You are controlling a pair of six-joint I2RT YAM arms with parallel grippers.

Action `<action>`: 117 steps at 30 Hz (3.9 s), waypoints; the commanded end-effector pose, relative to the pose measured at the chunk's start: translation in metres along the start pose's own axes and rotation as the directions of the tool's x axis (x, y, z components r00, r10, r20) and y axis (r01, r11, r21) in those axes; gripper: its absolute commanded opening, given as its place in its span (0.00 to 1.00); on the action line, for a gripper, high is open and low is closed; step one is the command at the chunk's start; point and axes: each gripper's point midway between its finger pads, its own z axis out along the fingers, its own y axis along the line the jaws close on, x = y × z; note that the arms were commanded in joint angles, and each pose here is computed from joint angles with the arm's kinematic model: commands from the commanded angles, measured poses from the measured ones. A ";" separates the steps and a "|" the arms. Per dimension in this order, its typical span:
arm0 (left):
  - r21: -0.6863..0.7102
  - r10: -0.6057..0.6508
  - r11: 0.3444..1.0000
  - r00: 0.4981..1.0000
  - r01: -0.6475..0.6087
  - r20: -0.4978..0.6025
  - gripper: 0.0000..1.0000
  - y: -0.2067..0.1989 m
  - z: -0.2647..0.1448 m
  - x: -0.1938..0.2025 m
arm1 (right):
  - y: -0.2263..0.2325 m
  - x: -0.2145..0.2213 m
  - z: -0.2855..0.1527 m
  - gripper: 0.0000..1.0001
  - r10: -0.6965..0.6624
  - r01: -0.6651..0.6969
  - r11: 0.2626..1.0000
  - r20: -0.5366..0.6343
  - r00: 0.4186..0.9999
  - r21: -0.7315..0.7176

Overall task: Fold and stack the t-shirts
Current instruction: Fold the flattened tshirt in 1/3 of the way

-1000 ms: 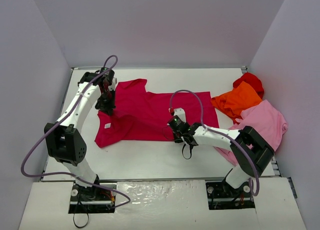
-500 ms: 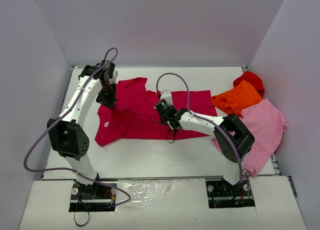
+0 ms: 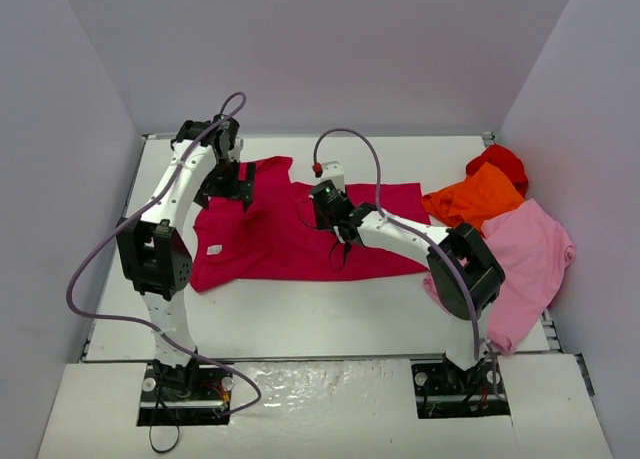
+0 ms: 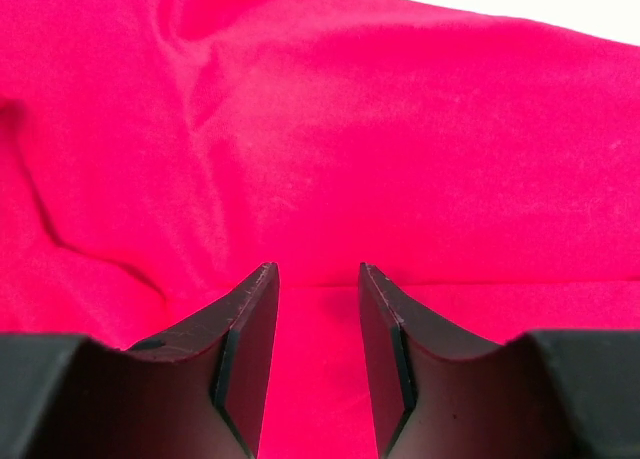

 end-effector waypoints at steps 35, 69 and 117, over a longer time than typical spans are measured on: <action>-0.123 -0.185 0.954 0.857 0.275 0.481 0.97 0.081 -0.143 0.116 | 0.194 0.005 0.013 0.07 0.041 -0.152 0.775 -0.191 0.981 -0.613; 0.008 -0.209 0.975 0.911 0.221 0.355 0.97 0.049 -0.087 0.146 | 0.246 -0.152 0.047 0.00 0.324 -0.142 0.613 0.084 0.942 -0.777; 0.019 -0.152 0.988 0.942 0.153 0.300 0.97 0.041 -0.063 0.148 | 0.208 -0.205 0.088 0.46 0.563 -0.237 0.581 0.174 0.808 -0.779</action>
